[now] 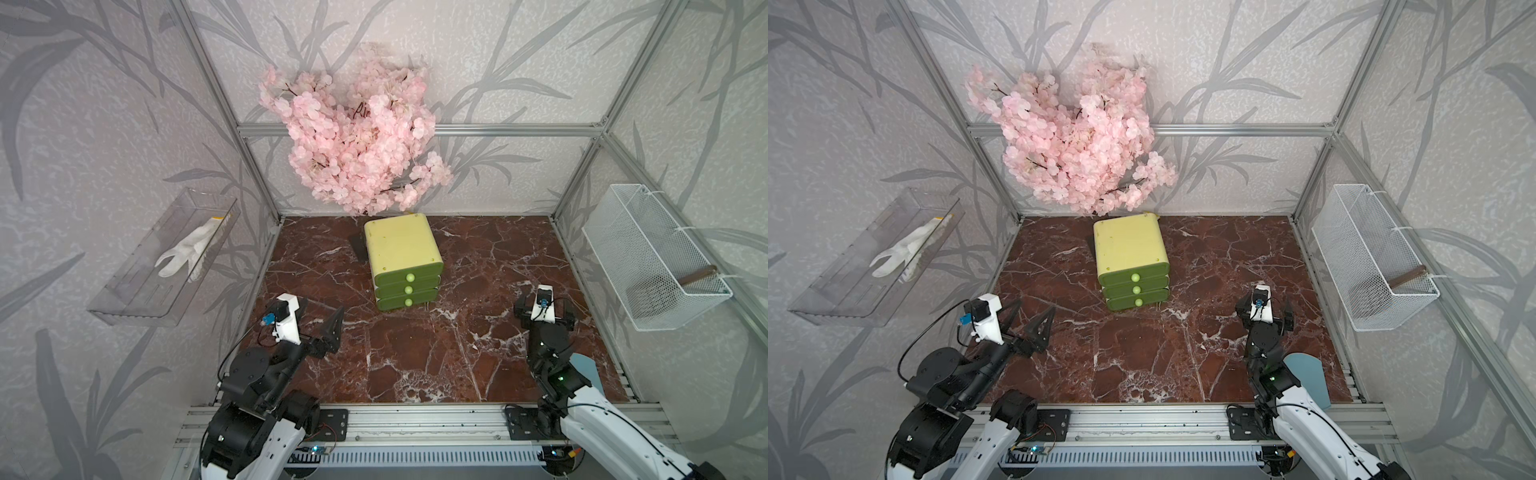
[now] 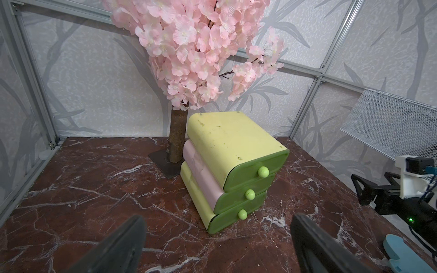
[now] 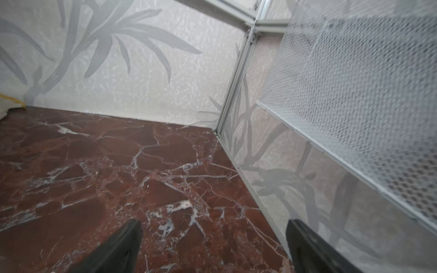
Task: Place the umbrella in the drawer by color
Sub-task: Reset both arms
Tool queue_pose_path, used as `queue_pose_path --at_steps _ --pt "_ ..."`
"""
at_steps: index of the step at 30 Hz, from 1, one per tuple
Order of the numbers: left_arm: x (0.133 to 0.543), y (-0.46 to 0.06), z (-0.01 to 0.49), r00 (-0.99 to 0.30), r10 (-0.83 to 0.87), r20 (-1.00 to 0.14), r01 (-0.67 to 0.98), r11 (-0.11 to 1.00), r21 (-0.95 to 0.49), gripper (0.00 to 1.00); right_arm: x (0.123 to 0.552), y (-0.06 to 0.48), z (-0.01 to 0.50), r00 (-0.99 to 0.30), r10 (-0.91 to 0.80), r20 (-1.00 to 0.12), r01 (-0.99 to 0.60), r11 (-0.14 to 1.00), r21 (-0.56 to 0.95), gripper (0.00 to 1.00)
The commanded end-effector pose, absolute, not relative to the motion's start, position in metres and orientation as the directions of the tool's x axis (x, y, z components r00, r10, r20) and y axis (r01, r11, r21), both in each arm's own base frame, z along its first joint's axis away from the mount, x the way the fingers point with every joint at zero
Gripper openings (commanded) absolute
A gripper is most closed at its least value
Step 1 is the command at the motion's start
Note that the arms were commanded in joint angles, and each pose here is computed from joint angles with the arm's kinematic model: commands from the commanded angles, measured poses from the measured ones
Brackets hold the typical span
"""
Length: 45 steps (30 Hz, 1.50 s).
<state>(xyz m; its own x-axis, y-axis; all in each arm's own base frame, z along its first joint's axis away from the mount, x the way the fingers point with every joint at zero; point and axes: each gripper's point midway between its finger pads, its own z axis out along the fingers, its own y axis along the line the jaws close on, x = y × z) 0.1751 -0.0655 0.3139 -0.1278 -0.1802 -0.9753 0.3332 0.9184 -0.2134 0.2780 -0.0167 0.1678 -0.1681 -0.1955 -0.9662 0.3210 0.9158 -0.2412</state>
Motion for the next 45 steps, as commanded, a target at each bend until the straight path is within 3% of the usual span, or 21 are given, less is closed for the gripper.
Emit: queue_pose_path --at_steps 1,4,10,20,35,40,45 --pt "0.174 -0.068 0.312 -0.110 -0.151 -0.982 0.354 0.918 -0.181 1.00 0.291 0.006 0.137 -0.179 -0.049 -0.983 0.169 0.982 -0.080 0.99" --pt "0.176 -0.068 0.311 -0.112 -0.147 -0.983 0.348 0.920 -0.177 1.00 0.301 0.021 0.140 -0.148 -0.058 -0.987 0.094 0.993 -0.073 0.99" --pt "0.180 -0.068 0.308 -0.125 -0.137 -0.983 0.341 0.924 -0.172 1.00 0.323 0.015 0.135 -0.203 -0.104 -0.974 0.117 0.985 -0.129 0.99" --pt "0.184 -0.068 0.303 -0.139 -0.125 -0.982 0.333 0.928 -0.165 1.00 0.344 0.010 0.134 -0.090 -0.132 -0.987 0.168 0.975 -0.145 0.99" --pt "0.191 -0.068 0.299 -0.162 -0.120 -0.979 0.323 0.931 -0.168 1.00 0.362 -0.003 0.106 -0.153 -0.075 -0.985 0.169 0.980 -0.101 0.99" --pt "0.194 -0.069 0.296 -0.177 -0.118 -0.977 0.321 0.932 -0.171 1.00 0.357 0.020 0.103 -0.155 -0.132 -0.979 0.023 0.990 -0.137 0.99" --pt "0.198 -0.073 0.293 -0.191 -0.115 -0.975 0.330 0.928 -0.175 1.00 0.373 0.011 0.103 -0.162 -0.090 -0.983 0.052 0.994 -0.099 0.99"
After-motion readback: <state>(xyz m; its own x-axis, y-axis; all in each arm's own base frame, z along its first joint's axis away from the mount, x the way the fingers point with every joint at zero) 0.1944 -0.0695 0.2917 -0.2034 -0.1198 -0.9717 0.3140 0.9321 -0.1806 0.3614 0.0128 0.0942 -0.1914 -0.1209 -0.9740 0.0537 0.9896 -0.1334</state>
